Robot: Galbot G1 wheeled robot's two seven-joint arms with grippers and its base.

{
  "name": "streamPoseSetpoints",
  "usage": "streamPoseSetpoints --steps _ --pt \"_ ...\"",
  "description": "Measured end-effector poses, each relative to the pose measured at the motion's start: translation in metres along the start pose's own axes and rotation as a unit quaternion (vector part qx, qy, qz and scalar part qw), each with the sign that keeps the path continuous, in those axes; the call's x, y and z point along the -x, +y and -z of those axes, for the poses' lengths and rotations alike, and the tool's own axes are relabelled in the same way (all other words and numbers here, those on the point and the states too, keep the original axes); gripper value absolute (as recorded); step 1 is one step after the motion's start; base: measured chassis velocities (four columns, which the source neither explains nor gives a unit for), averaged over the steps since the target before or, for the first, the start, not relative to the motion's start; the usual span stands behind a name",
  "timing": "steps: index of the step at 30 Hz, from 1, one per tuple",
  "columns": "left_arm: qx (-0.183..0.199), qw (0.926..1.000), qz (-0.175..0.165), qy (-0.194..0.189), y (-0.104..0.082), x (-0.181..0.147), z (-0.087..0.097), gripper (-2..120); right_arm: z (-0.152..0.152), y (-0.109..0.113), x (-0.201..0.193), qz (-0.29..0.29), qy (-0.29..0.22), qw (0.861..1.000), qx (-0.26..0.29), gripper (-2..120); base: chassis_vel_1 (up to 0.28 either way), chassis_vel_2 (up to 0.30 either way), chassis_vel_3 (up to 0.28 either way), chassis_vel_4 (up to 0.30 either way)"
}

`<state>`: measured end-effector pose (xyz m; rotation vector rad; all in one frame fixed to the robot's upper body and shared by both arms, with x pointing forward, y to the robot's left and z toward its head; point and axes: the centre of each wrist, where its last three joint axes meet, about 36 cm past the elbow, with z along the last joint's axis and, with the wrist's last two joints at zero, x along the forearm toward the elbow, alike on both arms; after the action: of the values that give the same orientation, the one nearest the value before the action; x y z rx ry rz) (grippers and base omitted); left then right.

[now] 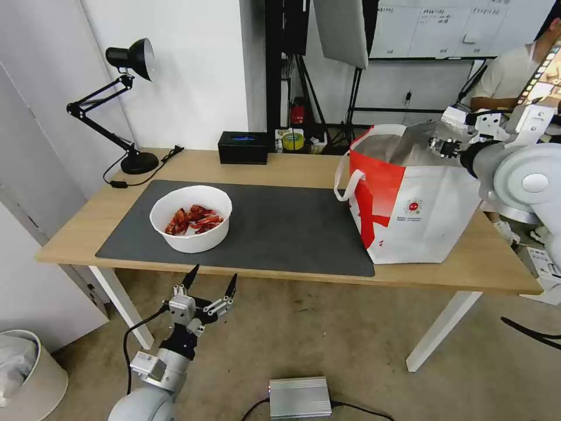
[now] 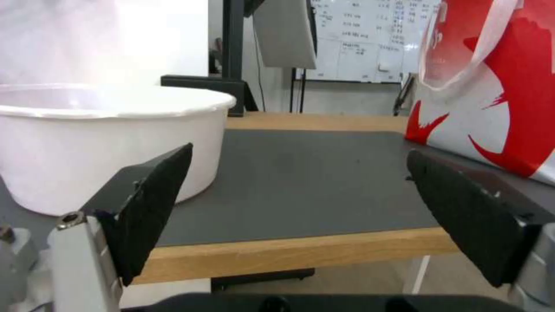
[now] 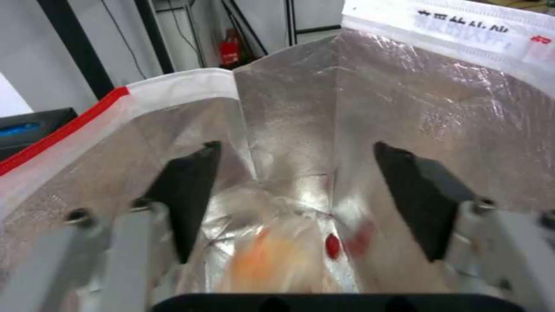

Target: Pick up the trash from the table and place it into the takeout bag.

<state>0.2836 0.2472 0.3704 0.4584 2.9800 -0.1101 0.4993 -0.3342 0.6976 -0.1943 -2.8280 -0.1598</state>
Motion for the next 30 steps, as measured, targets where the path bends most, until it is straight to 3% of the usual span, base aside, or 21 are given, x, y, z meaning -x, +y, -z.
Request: streamPoseSetpoints --steps 5,7,10,12,15,17,20,21,23,24,30 --pt "-0.001 1.0000 0.000 -0.001 -0.001 0.000 0.001 100 -0.001 0.001 -0.001 0.021 -0.012 1.000 0.002 88 0.000 0.000 0.000 0.000" --pt "0.000 1.0000 0.000 -0.001 -0.001 -0.001 0.002 100 -0.005 0.004 -0.004 0.038 -0.036 0.999 0.004 97 0.000 0.000 0.000 0.000" --pt "-0.001 1.0000 0.001 0.000 -0.001 -0.002 0.002 100 -0.012 0.008 -0.008 0.073 -0.072 0.995 0.017 100 0.000 0.000 0.000 0.000" --pt "-0.002 1.0000 0.002 0.000 -0.002 -0.002 0.001 100 -0.017 0.010 -0.009 0.107 -0.096 0.989 0.027 100 0.000 0.000 0.000 0.000" --pt "-0.001 1.0000 0.002 -0.002 -0.001 -0.003 0.003 100 -0.035 0.016 -0.019 0.203 -0.166 0.965 0.024 100 0.000 0.000 0.000 0.000" --pt "0.000 1.0000 0.003 -0.003 0.000 -0.002 0.003 100 -0.042 0.019 -0.024 0.223 -0.181 0.958 0.012 100 0.000 0.000 0.000 0.000" --pt "0.007 0.9999 0.008 -0.009 0.004 -0.002 0.004 100 -0.087 0.030 -0.039 0.266 -0.214 0.940 -0.030 100 0.000 0.000 0.000 0.000" --pt "0.007 0.9999 0.008 -0.009 0.004 -0.002 0.004 100 -0.087 0.030 -0.039 0.266 -0.214 0.940 -0.030 100 0.000 0.000 0.000 0.000" --pt "0.008 0.9998 0.011 -0.014 0.004 -0.004 0.003 100 -0.127 0.036 -0.048 0.281 -0.230 0.931 -0.021 100 0.000 0.000 0.000 0.000" --pt "0.008 0.9998 0.011 -0.014 0.004 -0.004 0.003 100 -0.127 0.036 -0.048 0.281 -0.230 0.931 -0.021 100 0.000 0.000 0.000 0.000" --pt "0.010 0.9997 0.014 -0.017 0.003 -0.006 0.000 100 -0.218 0.040 -0.071 0.264 -0.254 0.930 -0.011 100 0.000 0.000 0.000 0.000"
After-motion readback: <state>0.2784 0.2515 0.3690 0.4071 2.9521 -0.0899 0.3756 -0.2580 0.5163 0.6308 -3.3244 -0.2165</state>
